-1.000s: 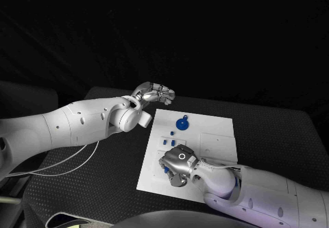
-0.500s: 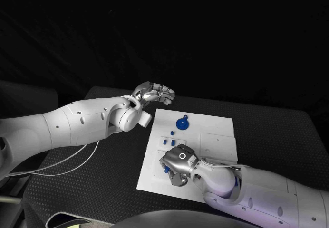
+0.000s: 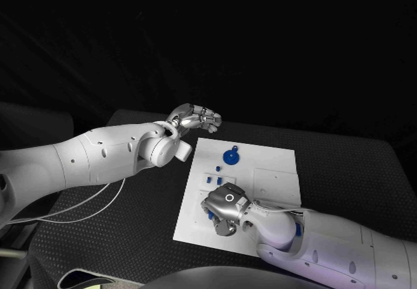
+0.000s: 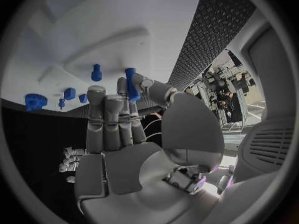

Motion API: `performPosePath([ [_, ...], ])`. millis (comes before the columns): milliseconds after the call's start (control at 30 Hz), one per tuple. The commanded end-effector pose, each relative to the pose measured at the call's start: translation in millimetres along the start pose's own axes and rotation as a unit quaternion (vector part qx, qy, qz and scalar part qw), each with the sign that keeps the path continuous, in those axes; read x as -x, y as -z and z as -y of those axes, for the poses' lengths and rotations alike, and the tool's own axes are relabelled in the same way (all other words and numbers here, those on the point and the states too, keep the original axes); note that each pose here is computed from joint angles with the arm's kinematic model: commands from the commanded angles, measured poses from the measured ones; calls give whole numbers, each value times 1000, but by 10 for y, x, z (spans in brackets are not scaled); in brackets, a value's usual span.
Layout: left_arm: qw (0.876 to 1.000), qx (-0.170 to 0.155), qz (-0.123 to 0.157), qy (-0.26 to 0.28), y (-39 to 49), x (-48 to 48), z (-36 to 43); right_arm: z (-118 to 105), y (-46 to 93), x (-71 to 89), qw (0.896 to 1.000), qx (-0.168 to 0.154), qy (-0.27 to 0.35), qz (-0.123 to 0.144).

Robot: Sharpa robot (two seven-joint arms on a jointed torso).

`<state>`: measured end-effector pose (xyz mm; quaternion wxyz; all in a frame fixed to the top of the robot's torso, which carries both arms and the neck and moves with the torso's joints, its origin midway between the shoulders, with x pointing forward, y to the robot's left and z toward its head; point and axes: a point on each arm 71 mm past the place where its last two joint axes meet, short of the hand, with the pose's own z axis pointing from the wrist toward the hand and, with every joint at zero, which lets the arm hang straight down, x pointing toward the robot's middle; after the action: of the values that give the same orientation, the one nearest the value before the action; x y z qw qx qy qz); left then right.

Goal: Assemble the parts on the task board

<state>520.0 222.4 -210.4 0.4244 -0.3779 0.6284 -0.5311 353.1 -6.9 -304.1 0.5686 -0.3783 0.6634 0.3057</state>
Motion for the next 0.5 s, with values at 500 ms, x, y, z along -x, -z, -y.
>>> performPosePath([
  [500, 1000, -4, -7, 5, -4, -19, 22, -28, -7, -52, 999, 13, 1, -30],
])
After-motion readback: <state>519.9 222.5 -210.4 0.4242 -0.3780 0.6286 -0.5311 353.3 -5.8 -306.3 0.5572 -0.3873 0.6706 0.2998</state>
